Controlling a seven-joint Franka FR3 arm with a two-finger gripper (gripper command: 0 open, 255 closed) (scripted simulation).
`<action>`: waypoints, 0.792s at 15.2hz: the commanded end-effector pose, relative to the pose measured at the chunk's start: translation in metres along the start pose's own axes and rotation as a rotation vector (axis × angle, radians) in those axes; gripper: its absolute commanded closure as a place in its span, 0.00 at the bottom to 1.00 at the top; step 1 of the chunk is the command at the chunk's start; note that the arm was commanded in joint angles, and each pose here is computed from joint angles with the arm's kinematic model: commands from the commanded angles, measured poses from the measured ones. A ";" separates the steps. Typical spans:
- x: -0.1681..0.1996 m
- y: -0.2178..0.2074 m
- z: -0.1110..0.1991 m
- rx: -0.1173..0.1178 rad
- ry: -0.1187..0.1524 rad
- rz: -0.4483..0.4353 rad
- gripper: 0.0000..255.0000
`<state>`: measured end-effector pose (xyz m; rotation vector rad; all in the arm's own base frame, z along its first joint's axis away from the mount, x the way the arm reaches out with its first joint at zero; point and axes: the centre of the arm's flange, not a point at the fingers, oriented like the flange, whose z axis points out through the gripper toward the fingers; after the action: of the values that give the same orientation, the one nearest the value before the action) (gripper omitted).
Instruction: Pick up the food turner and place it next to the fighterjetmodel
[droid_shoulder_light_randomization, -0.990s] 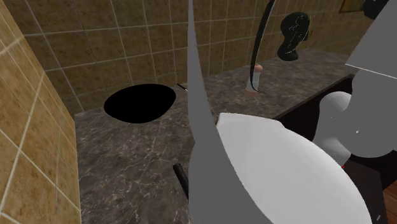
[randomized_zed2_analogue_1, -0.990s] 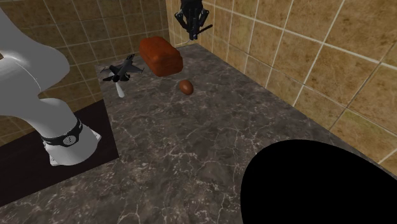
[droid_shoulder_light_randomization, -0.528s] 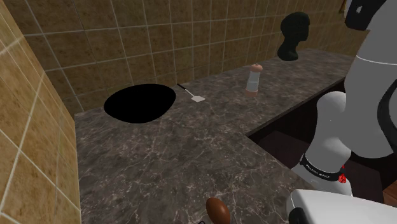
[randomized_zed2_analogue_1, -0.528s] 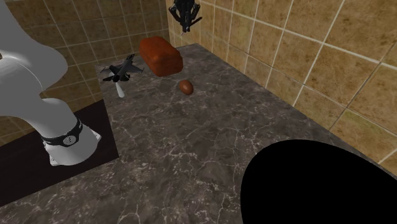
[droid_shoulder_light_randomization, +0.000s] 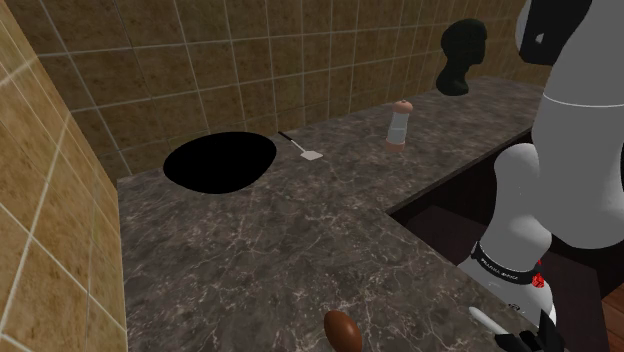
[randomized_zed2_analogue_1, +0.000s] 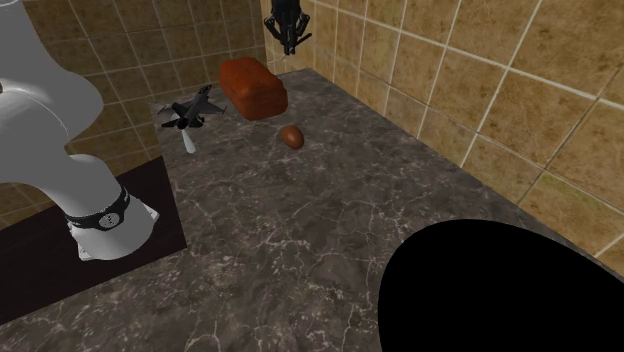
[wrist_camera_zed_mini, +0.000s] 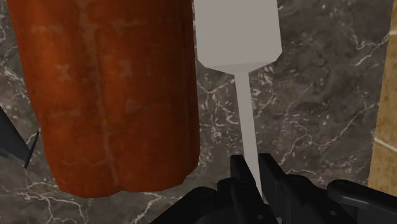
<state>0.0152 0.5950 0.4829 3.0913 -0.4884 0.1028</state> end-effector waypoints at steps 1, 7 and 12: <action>-0.001 0.001 0.011 0.000 0.000 0.000 1.00; -0.004 0.001 0.042 0.000 0.000 0.000 1.00; -0.005 0.001 0.068 0.000 0.000 0.000 1.00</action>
<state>0.0136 0.5937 0.4190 3.0913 -0.4892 0.1030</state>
